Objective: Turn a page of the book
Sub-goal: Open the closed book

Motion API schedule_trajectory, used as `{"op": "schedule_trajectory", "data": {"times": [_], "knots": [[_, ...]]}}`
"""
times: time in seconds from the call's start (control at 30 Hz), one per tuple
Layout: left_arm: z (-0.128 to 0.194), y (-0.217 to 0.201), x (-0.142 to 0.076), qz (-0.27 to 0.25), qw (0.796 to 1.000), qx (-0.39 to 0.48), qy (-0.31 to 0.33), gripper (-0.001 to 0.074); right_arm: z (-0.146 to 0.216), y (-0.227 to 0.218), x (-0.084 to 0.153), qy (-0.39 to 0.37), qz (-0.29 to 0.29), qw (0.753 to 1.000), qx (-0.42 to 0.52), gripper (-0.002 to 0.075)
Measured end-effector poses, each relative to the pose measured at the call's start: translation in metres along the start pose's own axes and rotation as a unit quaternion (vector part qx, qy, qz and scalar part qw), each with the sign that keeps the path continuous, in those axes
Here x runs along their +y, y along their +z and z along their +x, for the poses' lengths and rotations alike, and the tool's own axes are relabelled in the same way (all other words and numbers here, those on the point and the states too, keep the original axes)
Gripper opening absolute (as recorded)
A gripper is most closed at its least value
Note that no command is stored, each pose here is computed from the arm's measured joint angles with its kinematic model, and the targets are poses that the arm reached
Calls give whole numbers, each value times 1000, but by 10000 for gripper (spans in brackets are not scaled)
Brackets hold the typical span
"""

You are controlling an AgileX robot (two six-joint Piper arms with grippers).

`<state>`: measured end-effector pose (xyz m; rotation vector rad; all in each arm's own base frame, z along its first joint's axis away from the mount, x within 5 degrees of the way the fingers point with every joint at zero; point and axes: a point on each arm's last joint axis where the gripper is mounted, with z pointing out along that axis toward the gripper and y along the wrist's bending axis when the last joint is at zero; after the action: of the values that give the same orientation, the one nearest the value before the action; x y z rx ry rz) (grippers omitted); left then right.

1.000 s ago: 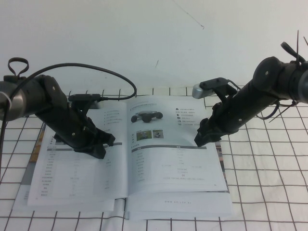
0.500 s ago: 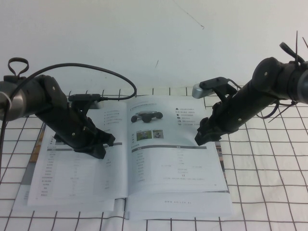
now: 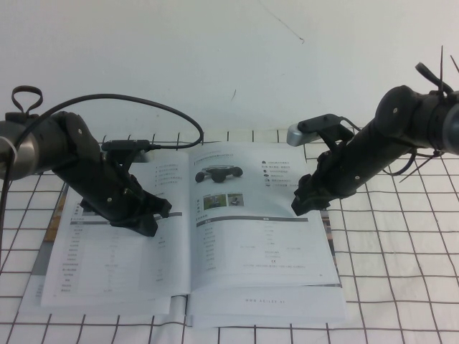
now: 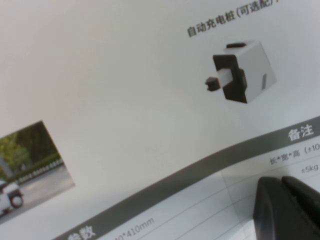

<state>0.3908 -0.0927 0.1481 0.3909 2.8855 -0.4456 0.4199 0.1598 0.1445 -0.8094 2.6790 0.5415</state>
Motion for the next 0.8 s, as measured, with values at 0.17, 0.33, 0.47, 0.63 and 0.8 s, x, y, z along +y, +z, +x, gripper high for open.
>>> {"op": "schedule_trajectory", "data": {"times": [0.17,0.33,0.47,0.63,0.8], "knots": [[0,0,0,1,1000,0,-1,-2,0,0,0,6,2,1000,1,386],[0,0,0,1,1000,-1,1,-2,-1,1,2,6,-10,1000,-4,386],[0,0,0,1,1000,-1,1,-2,-2,5,3,6,-46,999,-17,386],[0,0,0,1,1000,-1,1,-2,-4,18,9,19,-124,991,-46,386],[0,0,0,1,1000,-1,1,-2,-5,35,17,49,-221,971,-76,386]]}}
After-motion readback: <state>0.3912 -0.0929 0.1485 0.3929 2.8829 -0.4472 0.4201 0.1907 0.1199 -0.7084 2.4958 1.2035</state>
